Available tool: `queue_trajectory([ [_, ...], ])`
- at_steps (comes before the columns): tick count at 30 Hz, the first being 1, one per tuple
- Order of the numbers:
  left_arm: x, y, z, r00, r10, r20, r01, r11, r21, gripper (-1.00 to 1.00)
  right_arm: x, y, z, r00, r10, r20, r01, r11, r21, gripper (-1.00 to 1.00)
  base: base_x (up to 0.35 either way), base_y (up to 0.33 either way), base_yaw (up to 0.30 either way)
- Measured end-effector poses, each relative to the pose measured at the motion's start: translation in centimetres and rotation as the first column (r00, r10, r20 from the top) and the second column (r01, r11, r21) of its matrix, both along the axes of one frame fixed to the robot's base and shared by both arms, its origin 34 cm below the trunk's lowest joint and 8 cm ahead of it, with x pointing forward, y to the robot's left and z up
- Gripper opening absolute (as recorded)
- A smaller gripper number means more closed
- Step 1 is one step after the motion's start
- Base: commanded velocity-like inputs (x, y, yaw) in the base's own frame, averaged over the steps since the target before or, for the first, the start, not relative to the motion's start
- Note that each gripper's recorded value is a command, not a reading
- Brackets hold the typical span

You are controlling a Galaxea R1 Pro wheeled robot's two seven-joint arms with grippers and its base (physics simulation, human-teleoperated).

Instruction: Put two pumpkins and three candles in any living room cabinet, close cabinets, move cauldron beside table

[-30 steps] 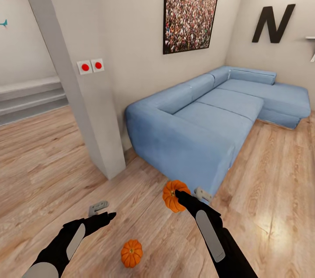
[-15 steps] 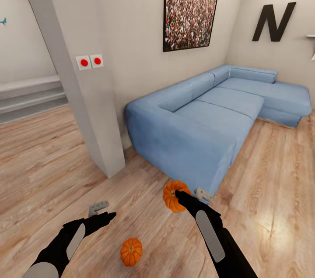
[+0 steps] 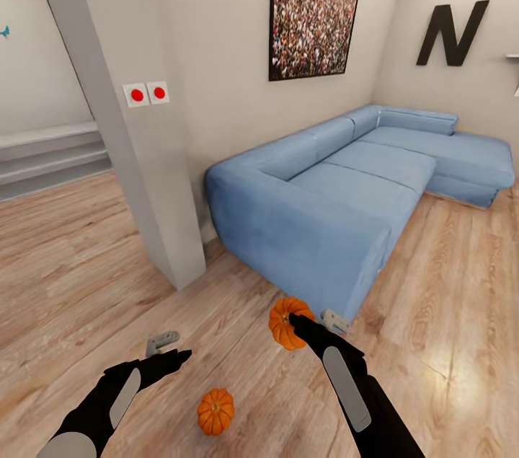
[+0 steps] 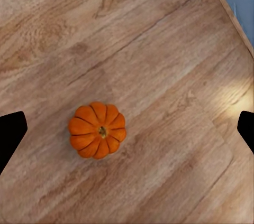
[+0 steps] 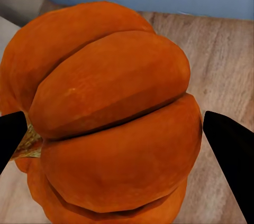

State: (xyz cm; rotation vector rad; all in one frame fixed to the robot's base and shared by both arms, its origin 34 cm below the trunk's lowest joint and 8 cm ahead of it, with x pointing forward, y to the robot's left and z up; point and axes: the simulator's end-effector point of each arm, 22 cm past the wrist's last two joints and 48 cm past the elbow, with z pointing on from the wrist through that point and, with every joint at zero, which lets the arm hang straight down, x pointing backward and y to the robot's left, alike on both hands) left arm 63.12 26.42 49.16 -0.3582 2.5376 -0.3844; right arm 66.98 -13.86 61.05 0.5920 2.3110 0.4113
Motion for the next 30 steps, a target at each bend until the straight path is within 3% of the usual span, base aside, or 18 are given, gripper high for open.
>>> queue_trajectory([
  [23,-0.7,-0.1,-4.6,1.000,-0.002,0.001,0.002,1.000,0.000,1.00,-0.8,0.2,-4.7,1.000,0.001,-0.002,-0.001,1.000,0.001,-1.00,0.000,0.000,0.000],
  [30,-0.9,-0.2,-6.0,1.000,-0.002,0.002,0.002,1.000,-0.002,1.00,-1.5,3.4,-5.7,0.998,0.069,0.005,-0.069,0.998,0.001,-1.00,0.000,0.000,0.000],
])
